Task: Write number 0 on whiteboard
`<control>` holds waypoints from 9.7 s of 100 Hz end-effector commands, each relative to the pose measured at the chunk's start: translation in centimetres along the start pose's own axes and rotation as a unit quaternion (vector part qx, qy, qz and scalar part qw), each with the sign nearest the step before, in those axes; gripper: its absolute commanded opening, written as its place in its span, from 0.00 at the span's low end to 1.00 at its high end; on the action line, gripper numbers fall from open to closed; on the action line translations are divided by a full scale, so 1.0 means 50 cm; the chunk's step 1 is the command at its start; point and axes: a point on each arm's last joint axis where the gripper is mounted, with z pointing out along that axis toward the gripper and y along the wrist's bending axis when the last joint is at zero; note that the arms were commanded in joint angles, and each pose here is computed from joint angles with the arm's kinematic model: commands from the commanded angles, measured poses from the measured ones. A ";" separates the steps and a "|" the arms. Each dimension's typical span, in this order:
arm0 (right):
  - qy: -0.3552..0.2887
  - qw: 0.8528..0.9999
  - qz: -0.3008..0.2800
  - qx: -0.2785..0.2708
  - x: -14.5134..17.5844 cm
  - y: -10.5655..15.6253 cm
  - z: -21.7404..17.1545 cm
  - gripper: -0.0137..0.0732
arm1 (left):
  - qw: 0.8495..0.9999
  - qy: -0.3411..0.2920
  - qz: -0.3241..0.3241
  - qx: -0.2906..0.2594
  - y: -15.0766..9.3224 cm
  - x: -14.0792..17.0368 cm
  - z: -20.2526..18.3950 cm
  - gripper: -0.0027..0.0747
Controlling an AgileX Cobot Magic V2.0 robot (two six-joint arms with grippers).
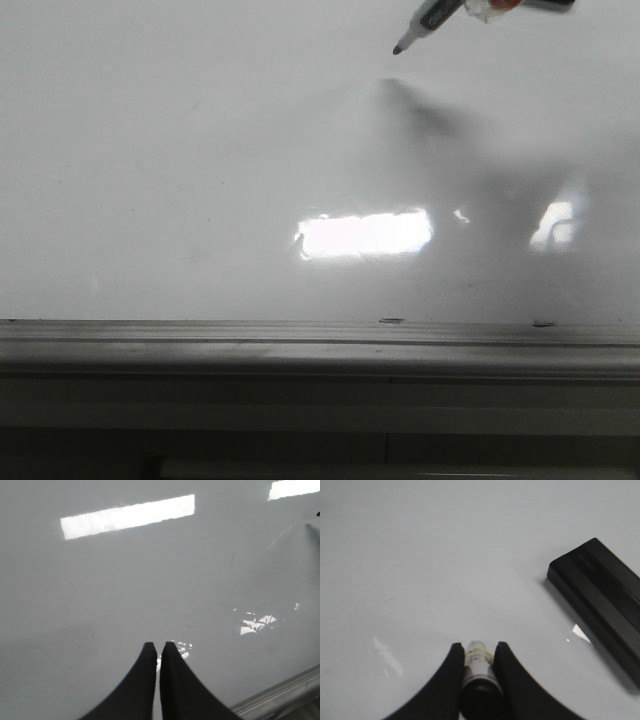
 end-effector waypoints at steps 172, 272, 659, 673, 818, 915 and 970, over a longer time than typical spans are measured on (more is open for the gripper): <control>0.141 0.989 -0.002 -0.048 0.001 0.001 -0.009 0.10 | 0.999 -0.016 -0.026 0.017 -0.008 -0.023 -0.007 0.01; 0.152 0.988 0.020 0.027 -0.002 -0.027 -0.026 0.10 | 0.999 -0.014 -0.026 0.018 -0.009 -0.023 -0.007 0.01; 0.062 0.969 -0.007 -0.237 -0.278 0.121 -0.025 0.79 | 0.956 0.078 0.115 0.257 -0.124 -0.145 0.026 0.01; 0.036 0.984 0.031 -0.170 -0.287 0.049 -0.076 0.65 | 0.984 0.023 0.007 0.177 -0.096 -0.132 0.060 0.01; 0.061 0.989 0.048 -0.125 -0.172 0.021 -0.152 0.08 | 0.984 0.076 -0.162 0.005 -0.108 -0.024 0.267 0.74; -0.027 0.993 0.000 -0.119 -0.132 0.047 -0.121 0.08 | 0.974 -0.139 -0.025 0.180 -0.114 -0.149 -0.008 0.01; -0.027 0.993 0.000 -0.119 -0.132 0.047 -0.121 0.08 | 0.974 -0.138 -0.025 0.180 -0.114 -0.148 -0.007 0.01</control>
